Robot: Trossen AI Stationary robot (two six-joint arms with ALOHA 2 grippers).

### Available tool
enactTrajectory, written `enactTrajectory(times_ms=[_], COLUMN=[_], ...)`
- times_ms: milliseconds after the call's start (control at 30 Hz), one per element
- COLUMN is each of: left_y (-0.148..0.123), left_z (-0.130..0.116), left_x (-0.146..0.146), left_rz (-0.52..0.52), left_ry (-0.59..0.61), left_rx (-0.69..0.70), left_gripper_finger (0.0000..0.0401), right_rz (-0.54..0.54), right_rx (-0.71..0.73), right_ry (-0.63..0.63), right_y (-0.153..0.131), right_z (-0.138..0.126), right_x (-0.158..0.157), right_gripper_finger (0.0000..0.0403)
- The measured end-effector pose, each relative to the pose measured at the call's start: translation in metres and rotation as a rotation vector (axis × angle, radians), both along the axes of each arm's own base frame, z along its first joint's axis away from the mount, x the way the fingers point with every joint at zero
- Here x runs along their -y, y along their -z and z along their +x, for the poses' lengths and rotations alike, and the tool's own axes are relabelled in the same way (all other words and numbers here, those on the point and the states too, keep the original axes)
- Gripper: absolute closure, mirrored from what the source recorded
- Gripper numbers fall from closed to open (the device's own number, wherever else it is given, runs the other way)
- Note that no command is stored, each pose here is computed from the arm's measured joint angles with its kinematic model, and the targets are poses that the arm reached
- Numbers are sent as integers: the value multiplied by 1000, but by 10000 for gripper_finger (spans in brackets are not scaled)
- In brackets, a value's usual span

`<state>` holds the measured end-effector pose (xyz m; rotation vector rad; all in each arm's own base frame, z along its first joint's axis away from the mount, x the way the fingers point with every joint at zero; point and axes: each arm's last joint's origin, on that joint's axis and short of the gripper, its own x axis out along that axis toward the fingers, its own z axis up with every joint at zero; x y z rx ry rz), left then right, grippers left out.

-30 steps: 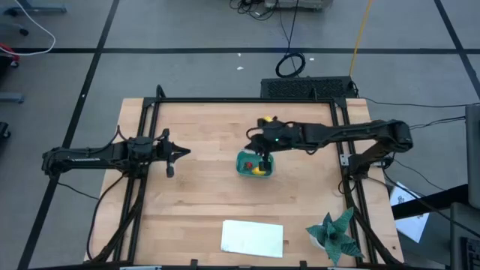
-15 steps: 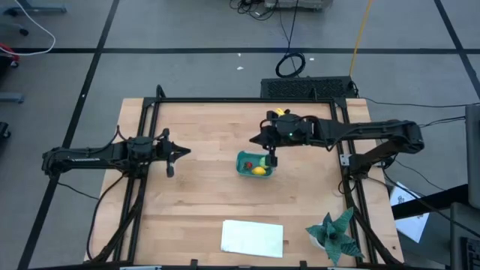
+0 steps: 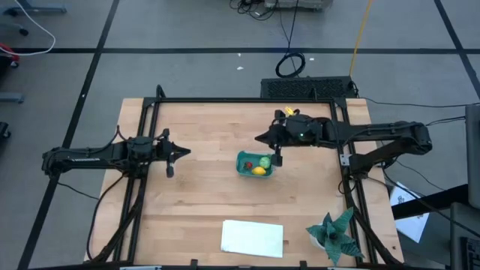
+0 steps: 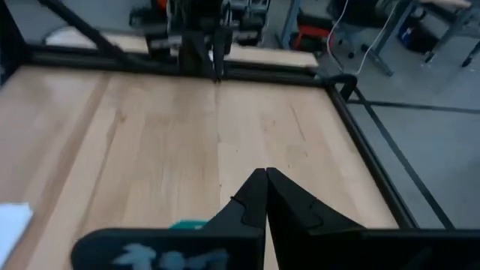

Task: Pick and placing Produce into tupperware
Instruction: Adjust the blue bin

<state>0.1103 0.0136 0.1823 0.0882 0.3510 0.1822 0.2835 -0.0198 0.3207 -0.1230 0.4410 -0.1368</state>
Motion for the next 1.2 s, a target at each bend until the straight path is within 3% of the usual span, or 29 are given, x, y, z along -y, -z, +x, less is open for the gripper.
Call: enactTrajectory(times_ms=[267,567,767,1200], left_y=[0,0,0,-8], left_z=[0,0,0,4], left_x=[0,0,0,2], left_rz=[-5,-13,-13,29], left_ry=[1,4,4,86], left_rx=[1,3,8,111], left_gripper_finger=[375,375,375,375], right_rz=[11,14,55,121], right_rx=[106,243,304,471], right_ry=[33,138,161,158], right_y=[12,13,33,94], right_z=[-27,-87,-114,-139], right_x=[-1,6,5,1], right_gripper_finger=[403,403,403,403])
